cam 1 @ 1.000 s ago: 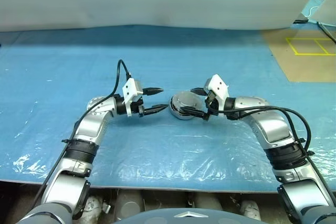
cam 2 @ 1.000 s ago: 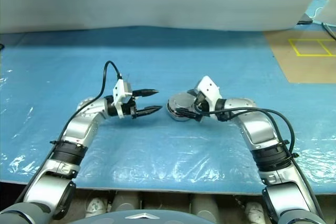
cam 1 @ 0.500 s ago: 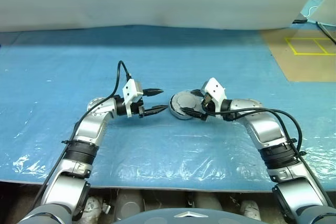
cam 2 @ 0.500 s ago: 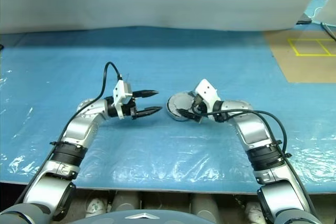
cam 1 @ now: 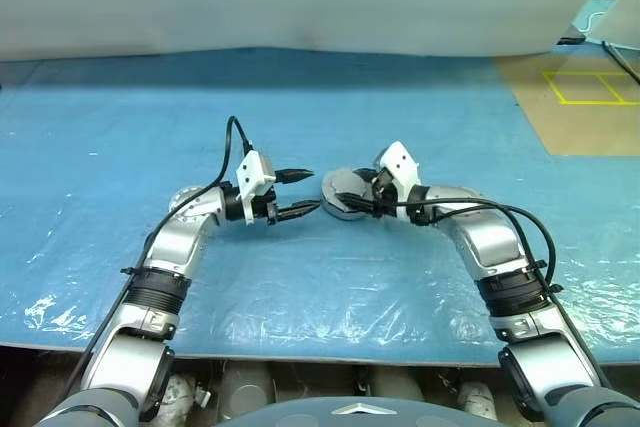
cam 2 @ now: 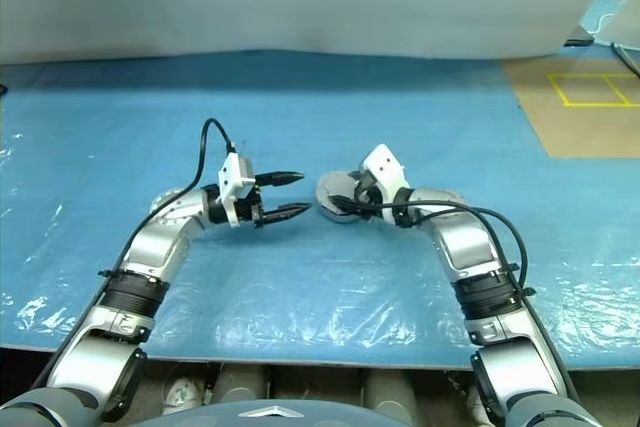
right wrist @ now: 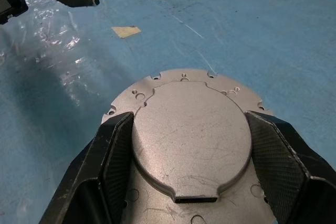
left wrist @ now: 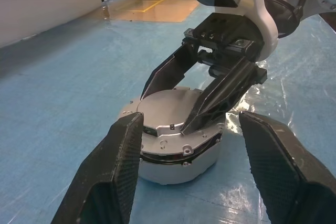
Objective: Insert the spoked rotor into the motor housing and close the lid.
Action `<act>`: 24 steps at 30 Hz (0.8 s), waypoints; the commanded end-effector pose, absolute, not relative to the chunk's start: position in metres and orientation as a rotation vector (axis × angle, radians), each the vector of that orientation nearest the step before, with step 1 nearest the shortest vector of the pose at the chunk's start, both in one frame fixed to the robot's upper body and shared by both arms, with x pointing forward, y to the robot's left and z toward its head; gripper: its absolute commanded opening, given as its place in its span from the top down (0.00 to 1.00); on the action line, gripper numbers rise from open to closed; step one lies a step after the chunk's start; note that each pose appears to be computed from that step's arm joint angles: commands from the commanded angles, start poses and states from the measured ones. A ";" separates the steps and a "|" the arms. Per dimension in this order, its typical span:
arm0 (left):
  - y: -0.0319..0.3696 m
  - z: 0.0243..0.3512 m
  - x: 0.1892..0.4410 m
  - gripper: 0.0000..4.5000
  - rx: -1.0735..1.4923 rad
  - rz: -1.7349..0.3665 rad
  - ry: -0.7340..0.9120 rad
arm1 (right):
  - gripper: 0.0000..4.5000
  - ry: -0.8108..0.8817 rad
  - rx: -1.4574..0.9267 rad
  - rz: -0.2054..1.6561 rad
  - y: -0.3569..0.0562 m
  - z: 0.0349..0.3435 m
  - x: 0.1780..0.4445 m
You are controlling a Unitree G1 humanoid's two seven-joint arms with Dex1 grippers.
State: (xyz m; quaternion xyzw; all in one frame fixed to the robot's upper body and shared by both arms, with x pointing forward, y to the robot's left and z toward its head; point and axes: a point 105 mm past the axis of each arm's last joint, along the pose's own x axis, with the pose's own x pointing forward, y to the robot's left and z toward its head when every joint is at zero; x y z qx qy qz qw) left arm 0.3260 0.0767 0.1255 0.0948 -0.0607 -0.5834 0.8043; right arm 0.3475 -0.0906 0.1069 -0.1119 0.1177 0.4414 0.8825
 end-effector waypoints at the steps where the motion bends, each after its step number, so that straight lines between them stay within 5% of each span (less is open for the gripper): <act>1: 0.072 0.138 0.324 0.33 0.228 -1.262 -0.183 | 0.34 0.189 -0.267 0.927 -0.087 0.120 0.349; 19: 0.074 0.138 0.325 0.33 0.235 -1.255 -0.186 | 0.34 0.369 -0.401 0.843 -0.101 0.047 0.347; 24: 0.075 0.137 0.325 0.33 0.237 -1.255 -0.184 | 0.34 0.399 -0.297 0.856 -0.109 0.050 0.343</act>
